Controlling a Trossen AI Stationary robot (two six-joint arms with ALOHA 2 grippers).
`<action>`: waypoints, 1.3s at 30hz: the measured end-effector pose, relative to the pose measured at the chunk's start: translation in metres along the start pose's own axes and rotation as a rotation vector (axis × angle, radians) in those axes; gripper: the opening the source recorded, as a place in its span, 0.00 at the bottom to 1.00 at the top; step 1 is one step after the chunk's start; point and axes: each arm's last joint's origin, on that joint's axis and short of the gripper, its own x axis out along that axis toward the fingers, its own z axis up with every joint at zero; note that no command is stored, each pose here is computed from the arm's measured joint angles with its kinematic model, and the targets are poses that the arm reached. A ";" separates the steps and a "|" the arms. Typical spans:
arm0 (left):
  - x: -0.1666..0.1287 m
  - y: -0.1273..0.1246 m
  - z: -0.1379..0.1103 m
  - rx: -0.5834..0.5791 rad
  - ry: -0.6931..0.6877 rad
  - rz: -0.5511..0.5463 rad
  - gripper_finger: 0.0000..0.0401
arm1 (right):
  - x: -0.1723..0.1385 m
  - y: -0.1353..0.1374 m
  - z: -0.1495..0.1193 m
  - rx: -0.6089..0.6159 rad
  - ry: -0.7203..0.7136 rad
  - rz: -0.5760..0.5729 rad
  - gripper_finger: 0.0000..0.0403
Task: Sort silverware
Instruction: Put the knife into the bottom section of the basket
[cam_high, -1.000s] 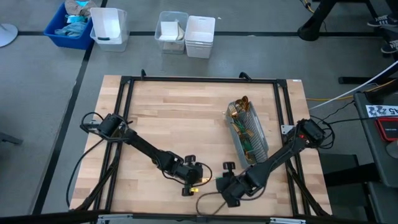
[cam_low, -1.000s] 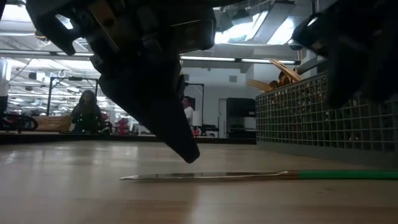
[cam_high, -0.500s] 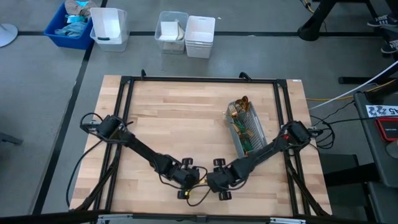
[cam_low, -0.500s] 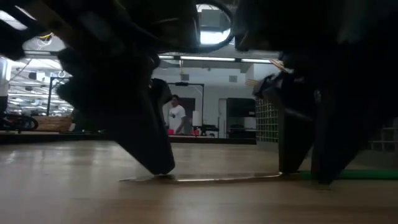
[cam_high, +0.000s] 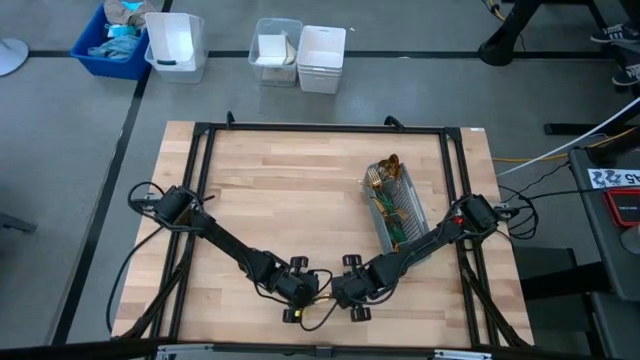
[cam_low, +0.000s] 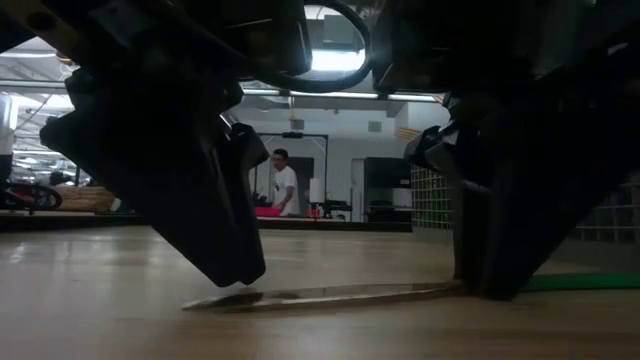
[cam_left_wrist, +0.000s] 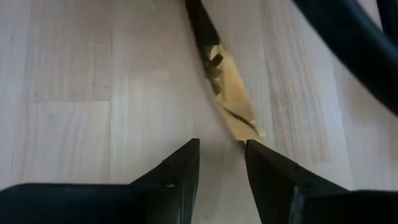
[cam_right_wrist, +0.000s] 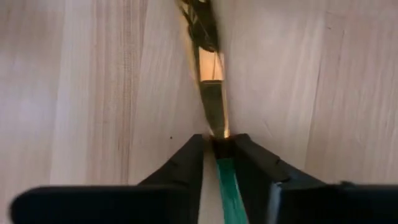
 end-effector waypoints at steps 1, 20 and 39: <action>0.000 0.000 0.000 0.000 0.000 0.000 0.31 | 0.000 0.000 0.000 0.000 0.000 0.000 0.21; 0.000 0.000 0.001 -0.094 -0.003 -0.002 0.31 | 0.001 0.000 -0.001 0.036 0.005 0.005 0.11; -0.052 0.000 0.015 -0.124 -0.059 0.019 0.31 | -0.002 0.002 0.005 0.039 -0.028 0.020 0.09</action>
